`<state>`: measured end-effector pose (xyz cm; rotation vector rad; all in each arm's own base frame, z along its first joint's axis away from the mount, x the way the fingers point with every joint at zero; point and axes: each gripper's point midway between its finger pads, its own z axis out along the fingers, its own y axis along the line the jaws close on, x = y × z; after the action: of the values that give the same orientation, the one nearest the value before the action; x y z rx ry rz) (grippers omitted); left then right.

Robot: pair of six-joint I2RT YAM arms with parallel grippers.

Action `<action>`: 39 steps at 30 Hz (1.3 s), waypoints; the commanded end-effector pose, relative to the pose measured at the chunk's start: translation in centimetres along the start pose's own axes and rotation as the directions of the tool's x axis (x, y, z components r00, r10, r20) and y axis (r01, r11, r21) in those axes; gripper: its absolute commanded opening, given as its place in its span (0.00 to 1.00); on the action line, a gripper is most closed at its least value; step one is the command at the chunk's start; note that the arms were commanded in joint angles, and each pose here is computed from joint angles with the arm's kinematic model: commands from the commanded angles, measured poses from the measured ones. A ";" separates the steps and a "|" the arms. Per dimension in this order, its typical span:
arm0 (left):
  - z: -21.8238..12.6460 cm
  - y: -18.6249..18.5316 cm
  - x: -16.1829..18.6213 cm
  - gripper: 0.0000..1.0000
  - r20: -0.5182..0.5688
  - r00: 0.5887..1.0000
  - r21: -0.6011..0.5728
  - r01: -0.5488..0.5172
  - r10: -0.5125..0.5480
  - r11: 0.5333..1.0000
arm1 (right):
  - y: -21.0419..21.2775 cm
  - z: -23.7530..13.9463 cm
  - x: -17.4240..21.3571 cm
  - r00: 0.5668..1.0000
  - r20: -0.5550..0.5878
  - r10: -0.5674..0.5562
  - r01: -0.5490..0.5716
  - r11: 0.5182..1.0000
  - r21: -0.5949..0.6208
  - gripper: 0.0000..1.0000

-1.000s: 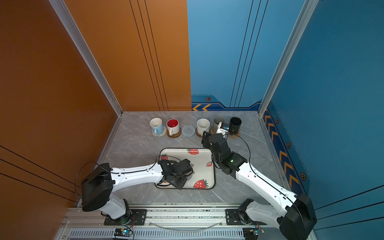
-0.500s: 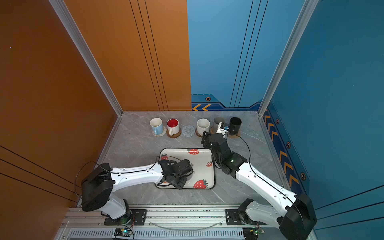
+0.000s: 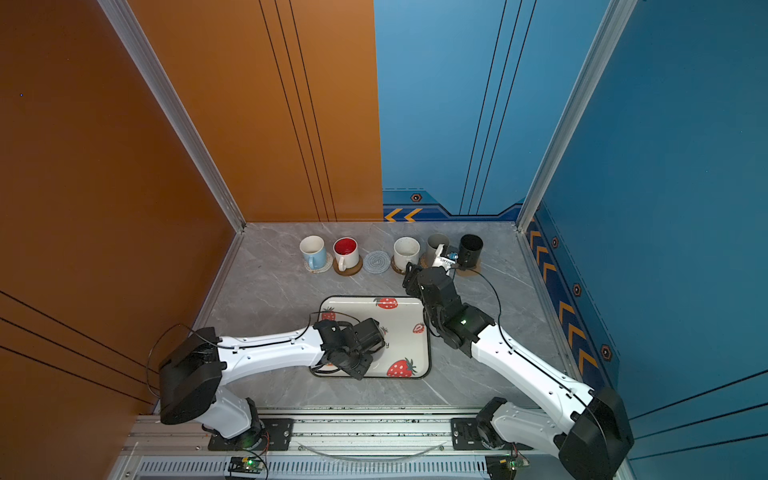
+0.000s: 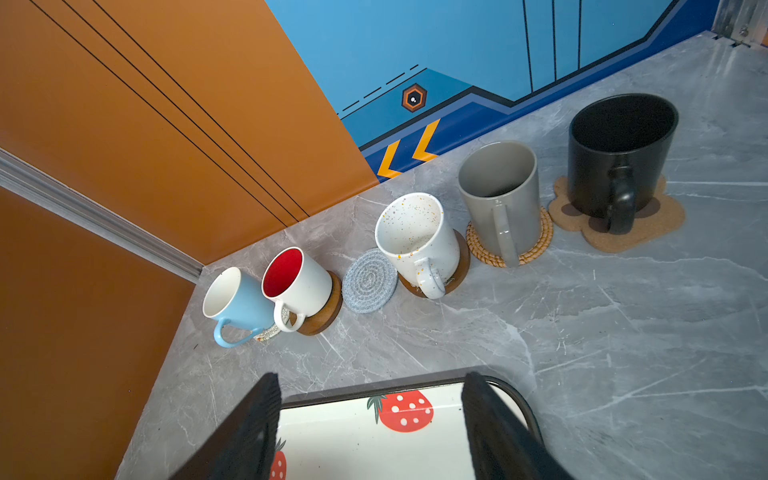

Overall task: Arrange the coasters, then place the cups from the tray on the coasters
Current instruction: 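Lift the lavender-handled mug with the left gripper toward the empty blue knit coaster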

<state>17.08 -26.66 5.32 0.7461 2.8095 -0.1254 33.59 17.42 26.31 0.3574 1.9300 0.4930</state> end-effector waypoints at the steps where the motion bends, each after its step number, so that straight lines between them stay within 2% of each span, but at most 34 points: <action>1: -1.0 0.7 -1.4 0.00 0.069 0.997 -0.005 0.044 -0.044 0.999 | 0.9 0.0 -0.8 1.000 0.011 0.022 -0.022 0.999 -0.023 0.68; 33: -1.5 3.0 -4.4 0.00 0.125 0.984 0.013 0.129 -0.130 0.992 | 1.0 1.5 -0.1 1.000 -0.018 0.023 -0.023 0.999 -0.023 0.68; 34: -2.2 2.7 -5.5 0.00 0.150 0.980 0.030 0.131 -0.135 0.991 | 0.9 1.7 0.1 1.000 -0.021 0.022 -0.023 0.999 -0.023 0.68; 39: -2.2 2.9 -6.2 0.00 0.157 0.977 0.034 0.143 -0.147 0.989 | 1.1 2.1 0.2 0.999 -0.033 0.021 -0.021 0.999 -0.025 0.68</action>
<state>21.51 -25.44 7.00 0.5200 2.7908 -0.1774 34.80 18.36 24.23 0.3406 1.9888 0.4901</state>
